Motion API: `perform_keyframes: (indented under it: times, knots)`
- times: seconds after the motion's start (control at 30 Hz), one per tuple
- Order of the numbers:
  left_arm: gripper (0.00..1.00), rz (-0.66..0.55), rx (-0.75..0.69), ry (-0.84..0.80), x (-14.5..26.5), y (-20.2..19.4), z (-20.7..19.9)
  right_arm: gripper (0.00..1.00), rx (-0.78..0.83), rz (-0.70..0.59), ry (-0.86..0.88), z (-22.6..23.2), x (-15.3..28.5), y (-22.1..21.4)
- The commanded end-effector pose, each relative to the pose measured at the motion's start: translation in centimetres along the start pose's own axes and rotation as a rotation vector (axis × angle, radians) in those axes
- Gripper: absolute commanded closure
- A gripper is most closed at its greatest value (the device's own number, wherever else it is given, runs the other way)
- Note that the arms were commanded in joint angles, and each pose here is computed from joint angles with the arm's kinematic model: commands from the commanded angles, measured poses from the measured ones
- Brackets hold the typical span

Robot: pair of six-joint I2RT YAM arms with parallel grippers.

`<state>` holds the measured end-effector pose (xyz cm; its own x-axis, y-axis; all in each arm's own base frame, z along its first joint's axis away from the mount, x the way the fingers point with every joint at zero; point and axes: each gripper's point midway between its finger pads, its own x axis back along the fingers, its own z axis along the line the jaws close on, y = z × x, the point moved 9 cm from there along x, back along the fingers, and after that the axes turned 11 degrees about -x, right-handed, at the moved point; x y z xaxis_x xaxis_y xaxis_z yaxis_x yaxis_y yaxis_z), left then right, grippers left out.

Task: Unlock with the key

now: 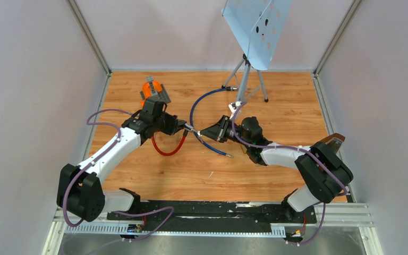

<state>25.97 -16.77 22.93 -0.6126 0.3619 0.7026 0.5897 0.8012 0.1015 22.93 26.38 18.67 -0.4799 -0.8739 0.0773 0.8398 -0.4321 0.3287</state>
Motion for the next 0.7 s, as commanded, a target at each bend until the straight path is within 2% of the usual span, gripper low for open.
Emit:
perform_keyframes:
  times: [0.0,0.37,0.67]
  knots:
    - [1.00,0.016,0.015,-0.073,1.13,-0.22,-1.17,1.00,0.034,-0.034,0.032,0.95,-0.08,0.34]
    - [1.00,0.013,0.017,-0.070,1.04,-0.17,-1.20,1.00,0.048,-0.030,0.048,1.46,-0.08,0.11]
    - [1.00,0.017,0.016,-0.076,1.06,-0.20,-1.29,1.00,0.043,-0.077,0.019,1.30,0.18,0.30]
